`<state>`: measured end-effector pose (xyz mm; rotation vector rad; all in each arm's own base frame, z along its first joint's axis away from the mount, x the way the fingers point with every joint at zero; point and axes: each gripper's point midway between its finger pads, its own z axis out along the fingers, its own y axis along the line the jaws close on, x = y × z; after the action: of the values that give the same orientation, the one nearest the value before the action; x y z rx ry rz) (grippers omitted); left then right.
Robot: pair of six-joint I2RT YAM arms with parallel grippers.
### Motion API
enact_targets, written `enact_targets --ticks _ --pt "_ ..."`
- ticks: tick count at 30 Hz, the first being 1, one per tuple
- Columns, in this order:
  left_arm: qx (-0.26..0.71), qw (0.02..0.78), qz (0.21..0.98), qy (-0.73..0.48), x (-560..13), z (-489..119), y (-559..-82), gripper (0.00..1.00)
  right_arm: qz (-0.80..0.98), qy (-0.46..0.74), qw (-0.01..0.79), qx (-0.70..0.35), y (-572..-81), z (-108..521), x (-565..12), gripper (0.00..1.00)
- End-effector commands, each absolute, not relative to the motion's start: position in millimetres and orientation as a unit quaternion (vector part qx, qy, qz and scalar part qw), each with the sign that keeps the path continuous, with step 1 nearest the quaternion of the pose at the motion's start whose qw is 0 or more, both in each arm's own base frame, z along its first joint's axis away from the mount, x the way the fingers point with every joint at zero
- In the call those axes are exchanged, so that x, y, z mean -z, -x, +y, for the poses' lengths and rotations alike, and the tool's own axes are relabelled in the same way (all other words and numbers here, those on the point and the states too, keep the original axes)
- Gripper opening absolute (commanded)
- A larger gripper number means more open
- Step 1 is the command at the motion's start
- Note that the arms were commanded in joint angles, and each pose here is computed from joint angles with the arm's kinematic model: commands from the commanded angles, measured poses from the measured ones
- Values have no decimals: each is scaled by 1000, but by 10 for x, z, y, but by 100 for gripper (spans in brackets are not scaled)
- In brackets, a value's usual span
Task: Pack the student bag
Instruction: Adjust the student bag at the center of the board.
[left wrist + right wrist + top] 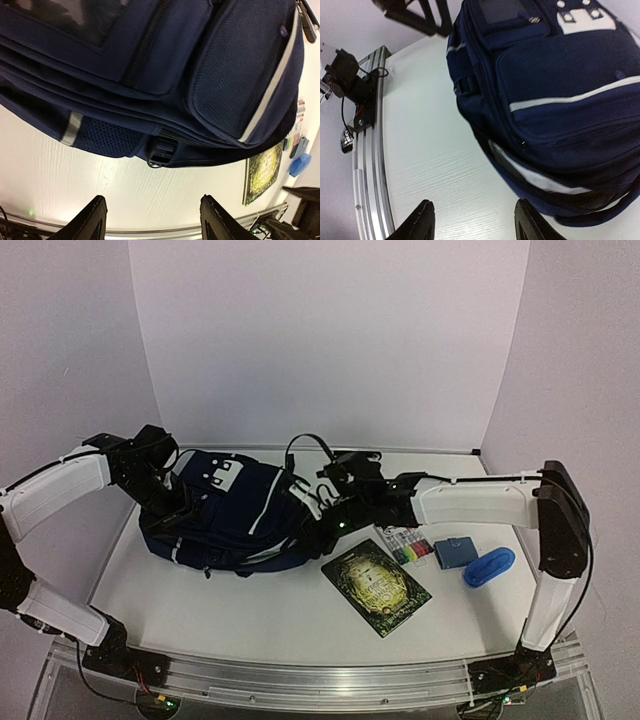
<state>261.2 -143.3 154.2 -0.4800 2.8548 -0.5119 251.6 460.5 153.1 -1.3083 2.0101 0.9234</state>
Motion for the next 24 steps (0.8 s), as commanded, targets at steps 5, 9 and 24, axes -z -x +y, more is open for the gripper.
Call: enact_targets --ticks 5,9,24 --pt "166 92 969 158 -1414 -1430 -2803 64 821 437 258 -261 -3003 4597 -644 47" --pt "184 92 965 161 -1435 -1439 -2893 63 828 420 293 -229 -3505 4587 -600 46" --pt "183 104 966 150 -1486 -1265 -3234 64 831 351 365 -229 -4083 3933 -1419 57"
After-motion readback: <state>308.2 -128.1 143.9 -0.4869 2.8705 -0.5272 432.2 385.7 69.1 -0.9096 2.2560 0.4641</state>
